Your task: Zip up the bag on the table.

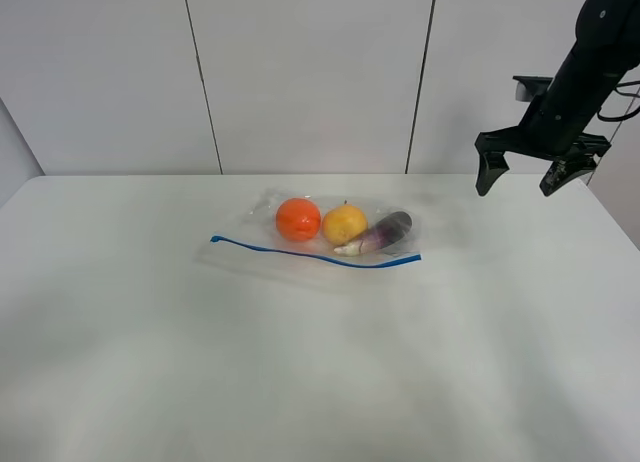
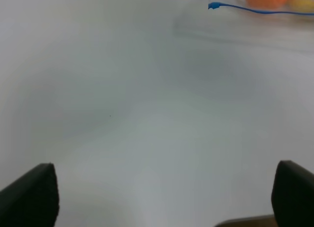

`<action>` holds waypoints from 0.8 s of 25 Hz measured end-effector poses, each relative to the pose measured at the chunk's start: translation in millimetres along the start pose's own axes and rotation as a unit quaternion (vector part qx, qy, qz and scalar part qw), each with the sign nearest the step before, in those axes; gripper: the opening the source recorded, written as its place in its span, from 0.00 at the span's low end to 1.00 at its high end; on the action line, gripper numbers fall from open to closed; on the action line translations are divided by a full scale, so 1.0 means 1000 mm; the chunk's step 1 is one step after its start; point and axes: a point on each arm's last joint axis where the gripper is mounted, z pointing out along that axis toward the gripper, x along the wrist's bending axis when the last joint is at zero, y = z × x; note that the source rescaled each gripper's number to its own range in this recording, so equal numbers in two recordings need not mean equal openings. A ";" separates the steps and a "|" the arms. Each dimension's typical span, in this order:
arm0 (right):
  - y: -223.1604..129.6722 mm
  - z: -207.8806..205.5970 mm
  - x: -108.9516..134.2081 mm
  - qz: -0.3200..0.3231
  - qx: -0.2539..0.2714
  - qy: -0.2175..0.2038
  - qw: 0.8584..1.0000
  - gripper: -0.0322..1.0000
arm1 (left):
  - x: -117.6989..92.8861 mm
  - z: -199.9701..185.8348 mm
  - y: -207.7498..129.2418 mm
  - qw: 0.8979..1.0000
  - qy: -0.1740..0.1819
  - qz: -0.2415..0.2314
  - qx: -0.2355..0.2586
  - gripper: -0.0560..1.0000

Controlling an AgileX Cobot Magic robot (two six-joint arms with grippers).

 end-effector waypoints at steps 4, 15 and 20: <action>-0.029 -0.025 0.005 -0.001 -0.003 0.000 1.000 0.96 | 0.000 0.000 0.000 1.000 0.000 0.000 0.000 1.00; -0.184 -0.056 0.025 0.004 0.032 0.012 0.999 0.96 | 0.000 0.000 0.000 1.000 0.000 0.000 0.000 1.00; -0.242 -0.056 0.032 0.005 0.008 0.011 1.000 0.96 | 0.000 0.000 0.000 1.000 0.000 0.000 0.000 1.00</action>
